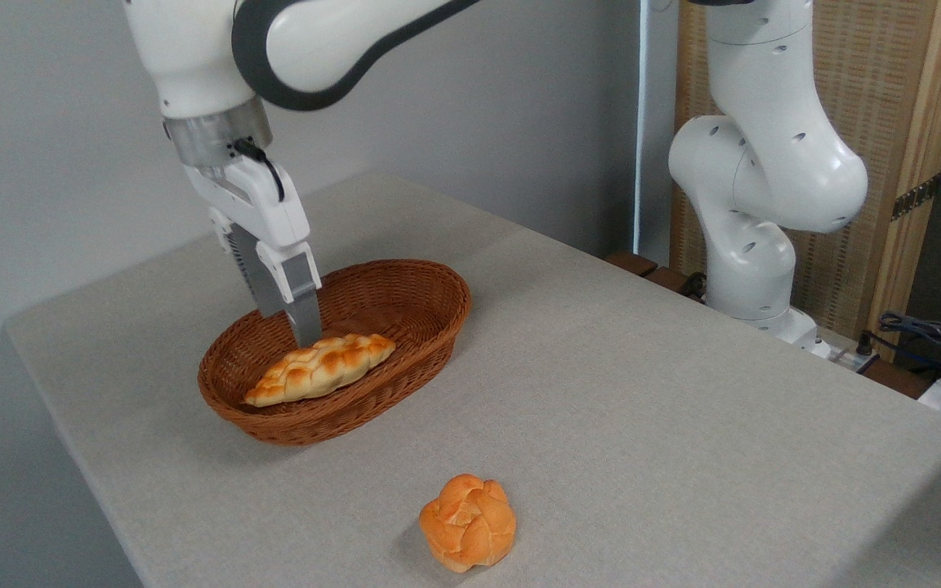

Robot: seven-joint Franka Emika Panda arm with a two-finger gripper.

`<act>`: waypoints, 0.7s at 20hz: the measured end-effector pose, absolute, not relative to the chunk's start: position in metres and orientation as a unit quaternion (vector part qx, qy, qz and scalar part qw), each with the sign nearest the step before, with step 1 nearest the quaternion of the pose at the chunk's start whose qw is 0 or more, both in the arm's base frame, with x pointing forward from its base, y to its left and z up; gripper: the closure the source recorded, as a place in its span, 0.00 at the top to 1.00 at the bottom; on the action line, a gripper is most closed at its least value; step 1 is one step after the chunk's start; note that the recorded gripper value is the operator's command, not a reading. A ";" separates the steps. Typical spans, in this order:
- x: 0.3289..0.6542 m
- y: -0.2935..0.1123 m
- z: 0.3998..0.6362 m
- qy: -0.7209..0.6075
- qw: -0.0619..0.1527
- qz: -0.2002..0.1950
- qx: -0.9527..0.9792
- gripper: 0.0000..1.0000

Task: Put bread into the basket
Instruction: 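Lower the braided roll into the basket and open the gripper, then raise the open gripper up from the roll in the basket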

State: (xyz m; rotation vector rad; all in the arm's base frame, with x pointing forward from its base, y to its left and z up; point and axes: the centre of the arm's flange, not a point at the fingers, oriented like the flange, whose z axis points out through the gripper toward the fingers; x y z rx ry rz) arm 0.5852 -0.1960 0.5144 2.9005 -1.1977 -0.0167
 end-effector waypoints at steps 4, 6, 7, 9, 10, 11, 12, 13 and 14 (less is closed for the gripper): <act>0.596 -0.140 0.555 -0.361 -0.012 0.023 0.932 1.00; 0.592 -0.111 0.570 -0.369 -0.005 0.020 0.929 1.00; 0.590 -0.094 0.577 -0.374 -0.001 0.023 0.927 1.00; 0.587 -0.059 0.591 -0.387 0.006 0.032 0.922 1.00; 0.584 -0.043 0.596 -0.393 0.013 0.031 0.919 1.00; 0.580 -0.028 0.599 -0.398 0.020 0.029 0.917 1.00; 0.578 -0.017 0.601 -0.401 0.025 0.029 0.915 1.00; 0.577 -0.011 0.603 -0.402 0.027 0.030 0.915 1.00; 0.577 -0.009 0.604 -0.403 0.028 0.030 0.914 1.00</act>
